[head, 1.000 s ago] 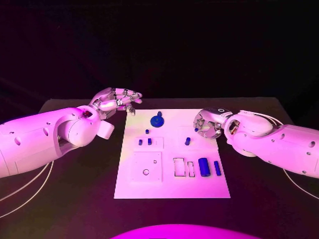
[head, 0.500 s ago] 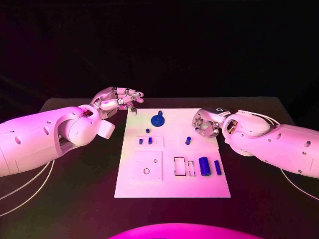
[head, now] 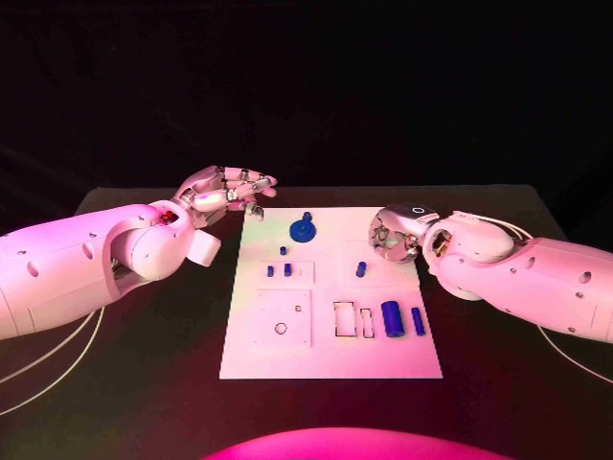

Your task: Assemble the parts on the task board

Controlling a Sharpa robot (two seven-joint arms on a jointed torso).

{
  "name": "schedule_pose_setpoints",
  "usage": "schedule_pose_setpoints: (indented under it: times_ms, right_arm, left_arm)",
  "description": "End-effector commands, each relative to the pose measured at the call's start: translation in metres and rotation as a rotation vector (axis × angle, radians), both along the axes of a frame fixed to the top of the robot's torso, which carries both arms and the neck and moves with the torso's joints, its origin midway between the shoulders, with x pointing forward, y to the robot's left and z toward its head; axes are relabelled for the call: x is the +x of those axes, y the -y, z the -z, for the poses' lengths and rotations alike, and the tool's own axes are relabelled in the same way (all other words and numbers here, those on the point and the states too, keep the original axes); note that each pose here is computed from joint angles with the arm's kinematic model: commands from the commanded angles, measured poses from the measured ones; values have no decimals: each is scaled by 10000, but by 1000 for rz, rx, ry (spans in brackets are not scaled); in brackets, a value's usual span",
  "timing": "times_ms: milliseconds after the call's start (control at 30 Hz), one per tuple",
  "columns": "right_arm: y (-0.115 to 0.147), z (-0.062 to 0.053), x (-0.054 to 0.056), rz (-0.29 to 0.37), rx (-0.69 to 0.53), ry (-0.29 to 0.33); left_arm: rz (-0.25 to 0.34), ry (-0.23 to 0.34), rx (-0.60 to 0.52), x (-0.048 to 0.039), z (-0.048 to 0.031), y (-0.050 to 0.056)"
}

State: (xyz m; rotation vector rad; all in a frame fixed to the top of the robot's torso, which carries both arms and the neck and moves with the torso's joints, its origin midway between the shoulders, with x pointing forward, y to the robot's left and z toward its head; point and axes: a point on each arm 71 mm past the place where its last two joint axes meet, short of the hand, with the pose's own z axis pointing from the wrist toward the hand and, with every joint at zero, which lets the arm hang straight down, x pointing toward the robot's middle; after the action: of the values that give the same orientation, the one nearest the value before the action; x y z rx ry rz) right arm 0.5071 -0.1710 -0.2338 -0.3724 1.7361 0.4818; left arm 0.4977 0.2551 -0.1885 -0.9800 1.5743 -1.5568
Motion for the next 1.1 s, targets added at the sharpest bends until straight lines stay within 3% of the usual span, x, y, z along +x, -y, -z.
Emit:
schedule_pose_setpoints:
  times_ms: [33,433,767,1100]
  right_arm:
    - [-27,95,-53,-1,-68,6]
    - [-29,20,-82,11,-35,101]
    - [20,-114,-129,3,54,172]
    - [17,-267,-296,-27,167,175]
  left_arm:
    - [22,13,-9,-10,-18,29]
    - [5,20,-3,4,-17,-14]
    - [-2,23,-7,9,-19,-18]
    - [-12,20,-11,18,-16,-42]
